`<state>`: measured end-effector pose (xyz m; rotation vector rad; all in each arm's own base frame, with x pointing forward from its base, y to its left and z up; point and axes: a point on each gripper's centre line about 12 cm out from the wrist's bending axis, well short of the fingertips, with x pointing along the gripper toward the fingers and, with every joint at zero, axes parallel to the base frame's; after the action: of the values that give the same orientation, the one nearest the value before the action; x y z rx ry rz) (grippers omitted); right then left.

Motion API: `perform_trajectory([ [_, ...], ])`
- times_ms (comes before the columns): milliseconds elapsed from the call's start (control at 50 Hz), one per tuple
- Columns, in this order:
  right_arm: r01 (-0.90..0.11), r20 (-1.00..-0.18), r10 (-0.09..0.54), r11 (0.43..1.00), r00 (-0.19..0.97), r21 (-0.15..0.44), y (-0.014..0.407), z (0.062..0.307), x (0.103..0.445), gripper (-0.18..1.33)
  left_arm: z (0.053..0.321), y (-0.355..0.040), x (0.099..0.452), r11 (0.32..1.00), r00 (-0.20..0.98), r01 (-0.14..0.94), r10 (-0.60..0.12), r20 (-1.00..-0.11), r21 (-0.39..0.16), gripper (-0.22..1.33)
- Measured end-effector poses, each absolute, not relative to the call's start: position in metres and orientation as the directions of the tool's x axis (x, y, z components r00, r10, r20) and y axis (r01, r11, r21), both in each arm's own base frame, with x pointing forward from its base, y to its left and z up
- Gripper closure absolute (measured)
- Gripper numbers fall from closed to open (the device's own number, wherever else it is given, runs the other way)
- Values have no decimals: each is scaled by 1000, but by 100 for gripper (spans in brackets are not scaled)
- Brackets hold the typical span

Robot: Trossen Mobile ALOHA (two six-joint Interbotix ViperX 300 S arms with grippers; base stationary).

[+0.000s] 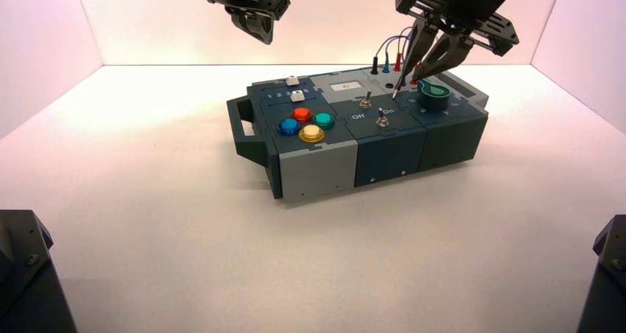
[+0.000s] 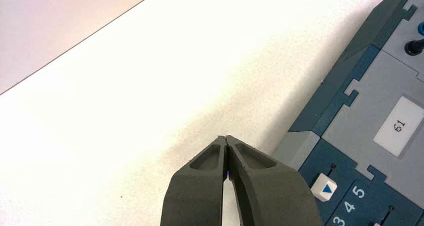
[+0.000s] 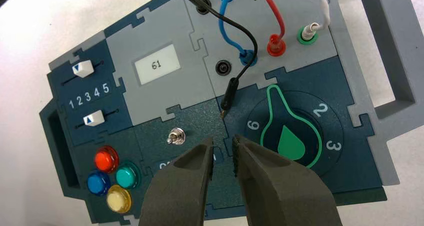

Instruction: Insert the black wire.

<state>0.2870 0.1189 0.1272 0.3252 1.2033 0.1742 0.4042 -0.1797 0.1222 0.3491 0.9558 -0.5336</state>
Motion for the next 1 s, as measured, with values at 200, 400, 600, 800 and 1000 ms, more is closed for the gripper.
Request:
perform_trajectory([
  [200,43,-888,299,942,349,334,119,124,288,68,123,-180,405,818,465,573,-275,-841,49,127],
  [400,47,-889,297,942,348,333,120,121,291,68,123,-179,405,819,466,572,-274,-841,49,127],
  [600,46,-888,297,942,352,333,121,121,295,68,122,-178,405,820,466,570,-273,-841,50,127],
  [800,48,-889,295,942,350,331,121,119,296,68,122,-178,405,820,467,570,-272,-842,51,127],
  [1000,51,-891,291,943,350,328,121,116,297,68,123,-177,406,823,469,566,-272,-841,50,127],
])
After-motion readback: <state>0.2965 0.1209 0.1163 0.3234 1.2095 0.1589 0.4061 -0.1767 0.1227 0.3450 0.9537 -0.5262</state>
